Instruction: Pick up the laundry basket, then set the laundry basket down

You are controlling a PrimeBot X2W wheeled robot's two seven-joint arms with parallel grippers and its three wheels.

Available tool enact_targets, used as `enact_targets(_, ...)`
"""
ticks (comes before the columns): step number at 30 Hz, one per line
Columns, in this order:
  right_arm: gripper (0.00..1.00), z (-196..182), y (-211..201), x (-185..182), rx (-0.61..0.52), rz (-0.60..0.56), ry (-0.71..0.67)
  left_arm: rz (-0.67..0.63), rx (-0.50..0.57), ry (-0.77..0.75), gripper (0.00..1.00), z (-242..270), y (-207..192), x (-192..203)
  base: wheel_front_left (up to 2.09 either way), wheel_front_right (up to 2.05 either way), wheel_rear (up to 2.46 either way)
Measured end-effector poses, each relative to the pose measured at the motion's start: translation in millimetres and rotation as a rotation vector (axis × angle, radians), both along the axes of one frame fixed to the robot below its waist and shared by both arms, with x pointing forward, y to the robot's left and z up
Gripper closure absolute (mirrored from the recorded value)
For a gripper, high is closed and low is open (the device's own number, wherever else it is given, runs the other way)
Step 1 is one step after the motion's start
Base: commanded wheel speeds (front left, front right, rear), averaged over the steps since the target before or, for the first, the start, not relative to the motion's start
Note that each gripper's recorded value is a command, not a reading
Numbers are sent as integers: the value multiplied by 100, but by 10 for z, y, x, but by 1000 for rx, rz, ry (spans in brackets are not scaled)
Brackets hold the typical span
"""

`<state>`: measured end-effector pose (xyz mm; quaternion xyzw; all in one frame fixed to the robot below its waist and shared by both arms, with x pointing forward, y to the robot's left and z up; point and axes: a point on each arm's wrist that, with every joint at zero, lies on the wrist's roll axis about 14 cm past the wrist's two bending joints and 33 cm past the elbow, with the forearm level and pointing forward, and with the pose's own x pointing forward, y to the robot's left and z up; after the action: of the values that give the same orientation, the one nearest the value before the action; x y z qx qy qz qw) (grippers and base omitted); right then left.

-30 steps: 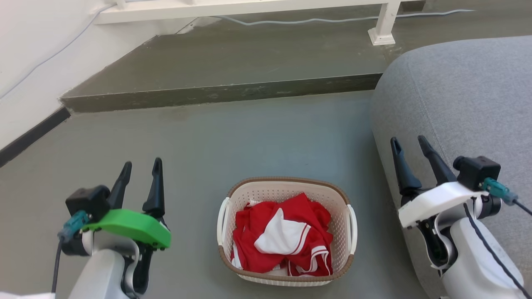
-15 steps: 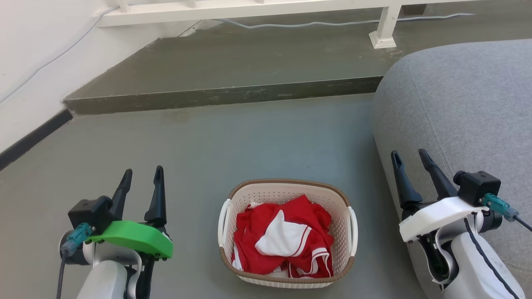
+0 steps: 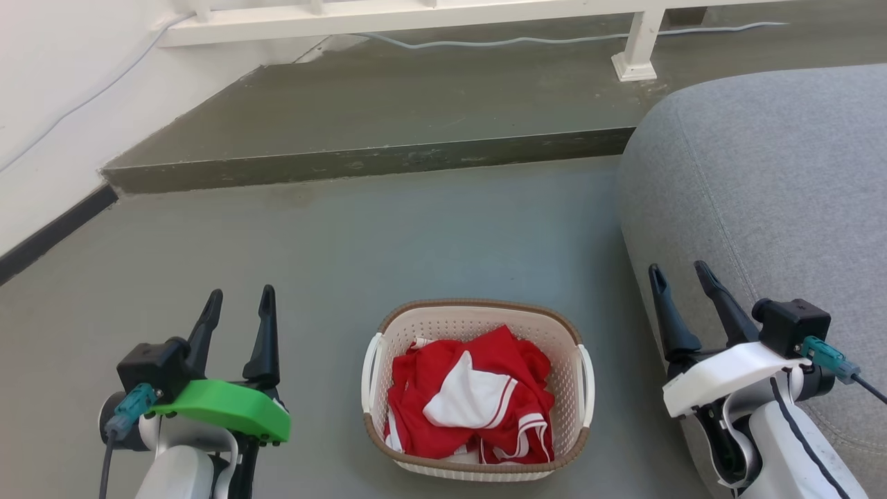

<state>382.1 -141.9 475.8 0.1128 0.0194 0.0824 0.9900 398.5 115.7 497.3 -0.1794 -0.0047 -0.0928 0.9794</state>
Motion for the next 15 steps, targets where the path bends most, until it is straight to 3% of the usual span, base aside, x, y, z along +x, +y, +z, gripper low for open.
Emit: enact_targets(15, 0, -6, -16, -49, -7, -7, -1, -22, 8, -15, 0, 28, -84, -5, 0, 0, 0)
